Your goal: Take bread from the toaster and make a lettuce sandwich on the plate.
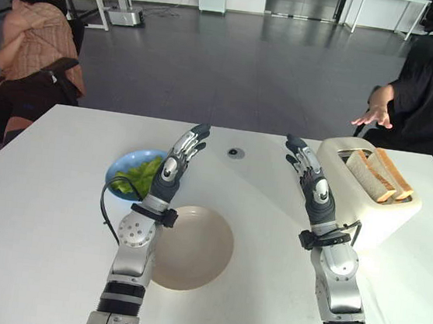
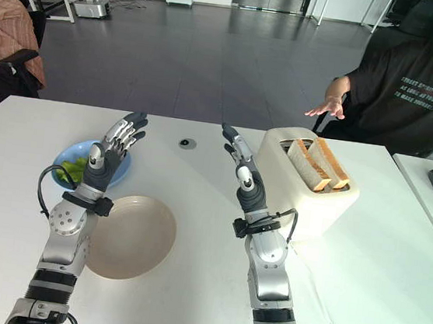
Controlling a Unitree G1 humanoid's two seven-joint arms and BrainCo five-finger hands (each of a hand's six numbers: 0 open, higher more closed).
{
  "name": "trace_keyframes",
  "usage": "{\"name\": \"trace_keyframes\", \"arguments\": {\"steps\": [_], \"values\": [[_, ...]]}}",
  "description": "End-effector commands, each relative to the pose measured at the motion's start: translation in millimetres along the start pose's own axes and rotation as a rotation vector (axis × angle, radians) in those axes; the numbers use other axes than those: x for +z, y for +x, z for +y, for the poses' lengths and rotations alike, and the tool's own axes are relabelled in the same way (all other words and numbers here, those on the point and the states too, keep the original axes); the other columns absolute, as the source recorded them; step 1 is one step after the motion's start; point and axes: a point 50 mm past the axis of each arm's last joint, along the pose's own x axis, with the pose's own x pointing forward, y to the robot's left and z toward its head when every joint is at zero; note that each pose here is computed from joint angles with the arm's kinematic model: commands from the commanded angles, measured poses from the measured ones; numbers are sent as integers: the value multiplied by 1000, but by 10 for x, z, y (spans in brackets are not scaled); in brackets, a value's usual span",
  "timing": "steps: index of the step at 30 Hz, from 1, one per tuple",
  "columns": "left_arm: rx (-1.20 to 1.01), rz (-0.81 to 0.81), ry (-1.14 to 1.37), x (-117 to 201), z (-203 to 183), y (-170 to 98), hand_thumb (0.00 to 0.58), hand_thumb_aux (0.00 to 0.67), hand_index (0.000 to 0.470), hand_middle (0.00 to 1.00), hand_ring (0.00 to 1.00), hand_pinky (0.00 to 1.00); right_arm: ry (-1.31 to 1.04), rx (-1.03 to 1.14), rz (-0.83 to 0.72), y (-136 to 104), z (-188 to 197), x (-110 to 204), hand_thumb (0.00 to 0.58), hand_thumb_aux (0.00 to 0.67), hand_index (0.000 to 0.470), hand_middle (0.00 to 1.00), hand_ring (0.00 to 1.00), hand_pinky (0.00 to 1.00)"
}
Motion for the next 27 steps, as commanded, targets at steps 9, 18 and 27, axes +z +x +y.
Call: {"name": "trace_keyframes", "arguments": {"steps": [9,18,27], "values": [[-8,-6,-23,11,-1,8,0,0,0,0,0,0,3,-15,19,-11,-58,-36,0,0,0,0,0,0],[-2,26,42,2,72,3,0,0,0,0,0,0,-275,25,-45,204,-428,201,0,0,0,0,0,0],[6,18,56,51,101,-3,0,0,0,0,0,0,-1055,-153,36,554,-1592,896,0,0,0,0,0,0]]}}
